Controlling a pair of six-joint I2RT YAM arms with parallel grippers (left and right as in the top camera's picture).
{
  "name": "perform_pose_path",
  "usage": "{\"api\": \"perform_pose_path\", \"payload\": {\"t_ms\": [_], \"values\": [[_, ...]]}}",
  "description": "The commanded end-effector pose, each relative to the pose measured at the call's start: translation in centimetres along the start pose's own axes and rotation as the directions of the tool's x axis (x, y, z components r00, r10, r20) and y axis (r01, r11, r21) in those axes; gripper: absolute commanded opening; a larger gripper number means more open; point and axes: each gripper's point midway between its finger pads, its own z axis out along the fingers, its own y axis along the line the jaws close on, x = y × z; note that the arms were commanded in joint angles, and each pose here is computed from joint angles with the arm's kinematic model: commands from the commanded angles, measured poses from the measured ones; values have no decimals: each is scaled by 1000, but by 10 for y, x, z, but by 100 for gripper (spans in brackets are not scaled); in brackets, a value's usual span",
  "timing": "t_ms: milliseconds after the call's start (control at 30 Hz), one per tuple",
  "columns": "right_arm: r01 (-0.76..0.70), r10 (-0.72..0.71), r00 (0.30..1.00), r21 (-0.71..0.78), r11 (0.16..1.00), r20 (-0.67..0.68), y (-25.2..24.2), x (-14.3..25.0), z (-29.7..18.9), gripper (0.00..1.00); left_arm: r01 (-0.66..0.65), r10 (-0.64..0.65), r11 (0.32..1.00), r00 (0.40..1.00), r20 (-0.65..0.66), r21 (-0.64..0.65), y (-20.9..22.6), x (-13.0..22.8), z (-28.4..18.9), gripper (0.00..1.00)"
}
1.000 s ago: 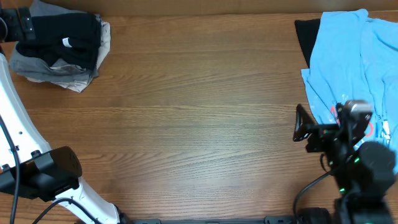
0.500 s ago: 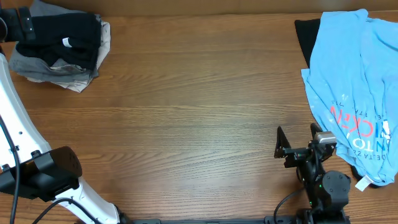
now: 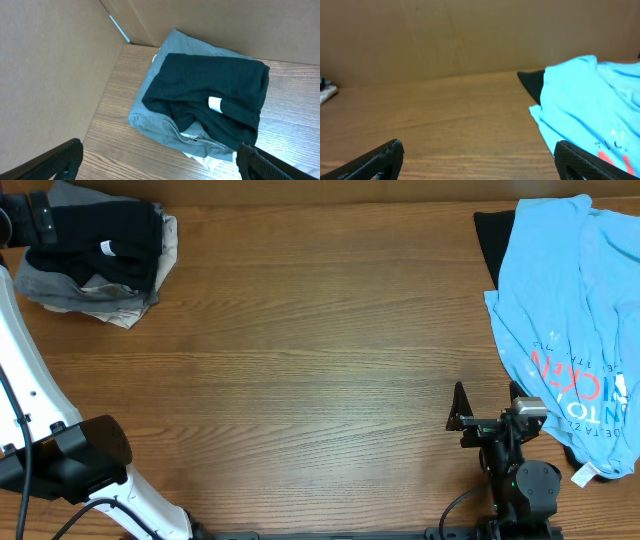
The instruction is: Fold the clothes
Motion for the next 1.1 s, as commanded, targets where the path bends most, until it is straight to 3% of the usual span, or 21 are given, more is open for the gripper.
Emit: {"api": "perform_pose_path", "payload": {"t_ms": [0,1067], "values": [[-3,3,999,5,1000,50,0,-8,-2,100,9,-9,1000,1000,-6,-6,0,1,3,100],[-3,3,998,1,1000,56,0,-7,-1,100,25,-25,999,1000,-15,-26,13,5,3,100]]}}
